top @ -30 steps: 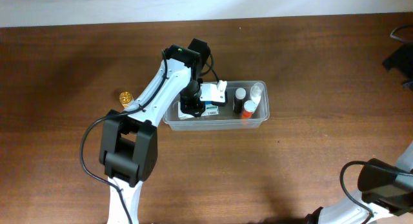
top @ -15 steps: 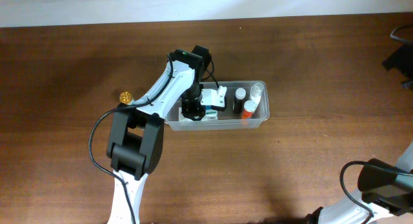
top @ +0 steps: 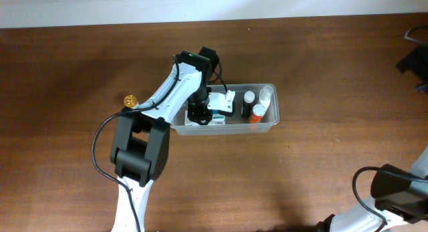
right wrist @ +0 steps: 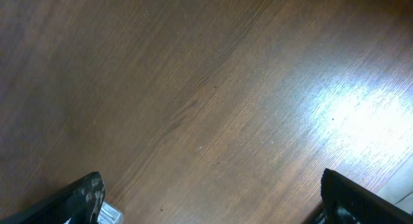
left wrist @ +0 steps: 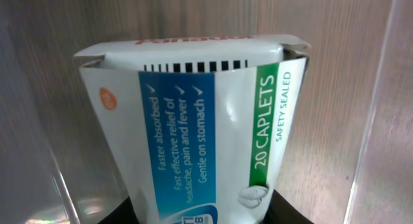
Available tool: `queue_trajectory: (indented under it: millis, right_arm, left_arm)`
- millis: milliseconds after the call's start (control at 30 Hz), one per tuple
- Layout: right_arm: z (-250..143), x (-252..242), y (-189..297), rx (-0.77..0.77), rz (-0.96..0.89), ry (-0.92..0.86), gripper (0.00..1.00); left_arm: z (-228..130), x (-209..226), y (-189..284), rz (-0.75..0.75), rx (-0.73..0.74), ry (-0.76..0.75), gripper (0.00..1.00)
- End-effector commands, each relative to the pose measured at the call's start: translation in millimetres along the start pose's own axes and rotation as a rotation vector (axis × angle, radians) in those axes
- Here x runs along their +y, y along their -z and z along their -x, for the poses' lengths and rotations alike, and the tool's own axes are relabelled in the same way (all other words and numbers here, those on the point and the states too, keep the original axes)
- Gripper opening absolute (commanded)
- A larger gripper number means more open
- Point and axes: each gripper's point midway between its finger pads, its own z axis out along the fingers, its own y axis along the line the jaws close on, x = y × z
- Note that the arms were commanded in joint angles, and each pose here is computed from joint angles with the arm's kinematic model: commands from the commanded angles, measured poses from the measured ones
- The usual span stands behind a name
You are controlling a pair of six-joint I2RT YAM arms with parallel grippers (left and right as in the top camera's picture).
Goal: Pack container
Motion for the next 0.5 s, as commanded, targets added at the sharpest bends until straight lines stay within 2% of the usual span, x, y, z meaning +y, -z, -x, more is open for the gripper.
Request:
queue_trajectory:
  millis: [0,467]
  right_arm:
    - [-0.5,-3.9,2.4,-0.005,-0.012,-0.001,0.98]
    - [-0.5,-3.9,2.5,-0.006,-0.012,-0.001,0.98]
  left_arm:
    - [-1.0,0.5,-2.5,-0.003,0.001,-0.067,0.40]
    - [5.9,1.2,-5.0,-0.009,-0.037,-0.068,0.40]
